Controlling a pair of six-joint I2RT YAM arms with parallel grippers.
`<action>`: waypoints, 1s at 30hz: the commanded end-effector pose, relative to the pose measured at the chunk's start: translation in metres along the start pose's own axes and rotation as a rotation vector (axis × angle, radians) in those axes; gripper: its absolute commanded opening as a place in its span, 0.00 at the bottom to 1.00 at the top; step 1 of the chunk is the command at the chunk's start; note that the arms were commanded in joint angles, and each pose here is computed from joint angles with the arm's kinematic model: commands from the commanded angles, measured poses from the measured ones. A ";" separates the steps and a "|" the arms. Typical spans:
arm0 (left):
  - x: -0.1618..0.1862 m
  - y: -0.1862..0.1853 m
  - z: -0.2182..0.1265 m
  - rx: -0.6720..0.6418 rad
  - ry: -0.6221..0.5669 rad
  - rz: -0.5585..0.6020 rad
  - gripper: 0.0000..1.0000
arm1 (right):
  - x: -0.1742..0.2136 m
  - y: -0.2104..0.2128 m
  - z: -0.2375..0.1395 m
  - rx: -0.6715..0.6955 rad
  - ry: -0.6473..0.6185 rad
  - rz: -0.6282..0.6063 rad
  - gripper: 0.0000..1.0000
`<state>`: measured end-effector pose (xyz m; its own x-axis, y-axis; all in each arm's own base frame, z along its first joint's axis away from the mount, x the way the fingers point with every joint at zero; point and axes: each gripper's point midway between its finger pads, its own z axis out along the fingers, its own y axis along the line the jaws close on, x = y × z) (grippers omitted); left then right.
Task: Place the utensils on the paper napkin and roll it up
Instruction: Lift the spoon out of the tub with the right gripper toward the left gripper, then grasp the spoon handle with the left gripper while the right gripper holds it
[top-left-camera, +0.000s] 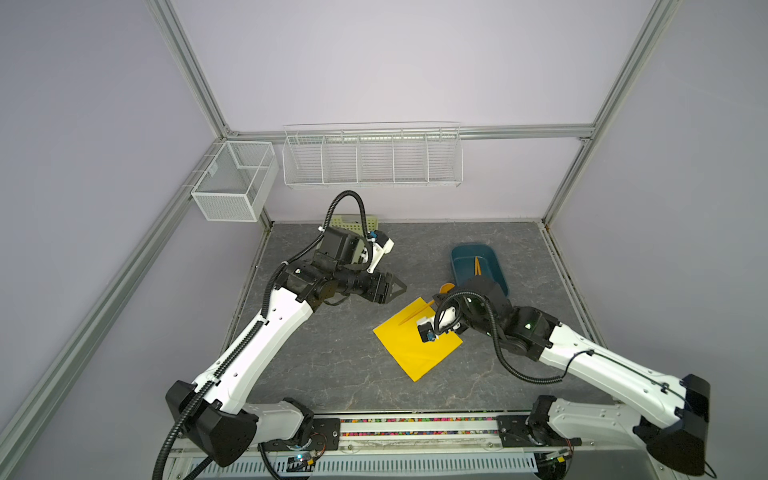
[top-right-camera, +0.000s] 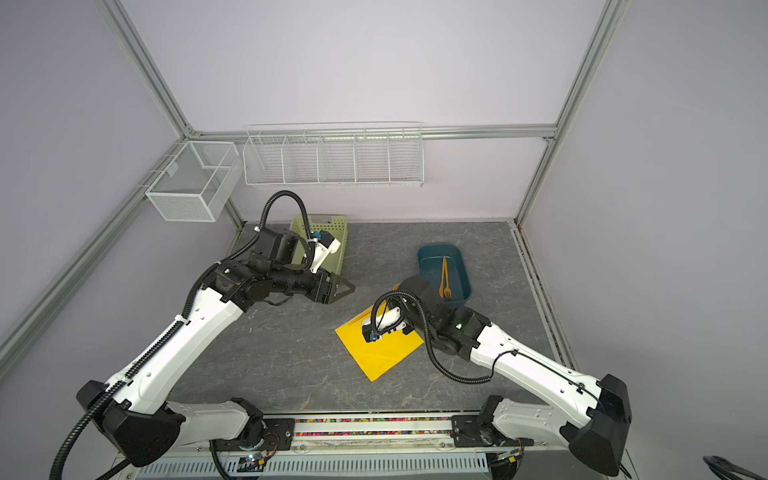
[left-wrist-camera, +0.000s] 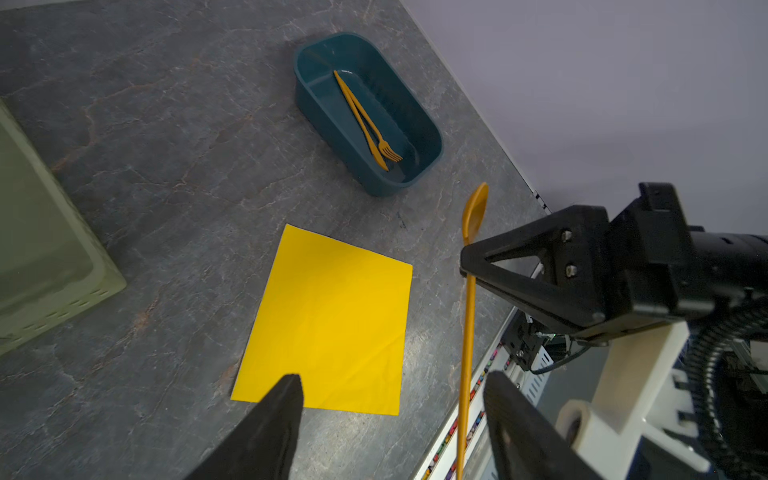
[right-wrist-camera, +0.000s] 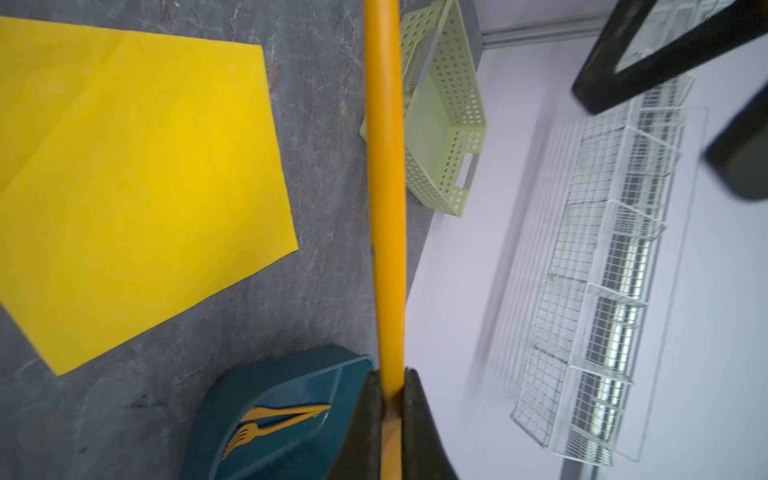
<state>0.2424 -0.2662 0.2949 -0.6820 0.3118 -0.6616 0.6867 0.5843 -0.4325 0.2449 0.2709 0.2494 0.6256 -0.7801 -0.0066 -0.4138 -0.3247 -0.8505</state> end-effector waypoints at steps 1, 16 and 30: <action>0.019 -0.009 0.009 -0.006 0.078 0.034 0.69 | -0.007 -0.025 -0.008 0.134 0.034 -0.147 0.07; 0.049 -0.035 0.017 0.060 0.167 0.094 0.58 | -0.042 -0.033 -0.020 0.207 0.055 -0.306 0.07; 0.063 -0.037 0.020 0.093 0.257 0.133 0.22 | -0.040 -0.030 -0.017 0.204 0.095 -0.309 0.07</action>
<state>0.1840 -0.2870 0.2585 -0.6320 0.5298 -0.5656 0.7738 0.4704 -0.4241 0.2185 0.3031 0.2819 0.6515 -0.7043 0.2818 -0.0959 -0.4450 -0.8904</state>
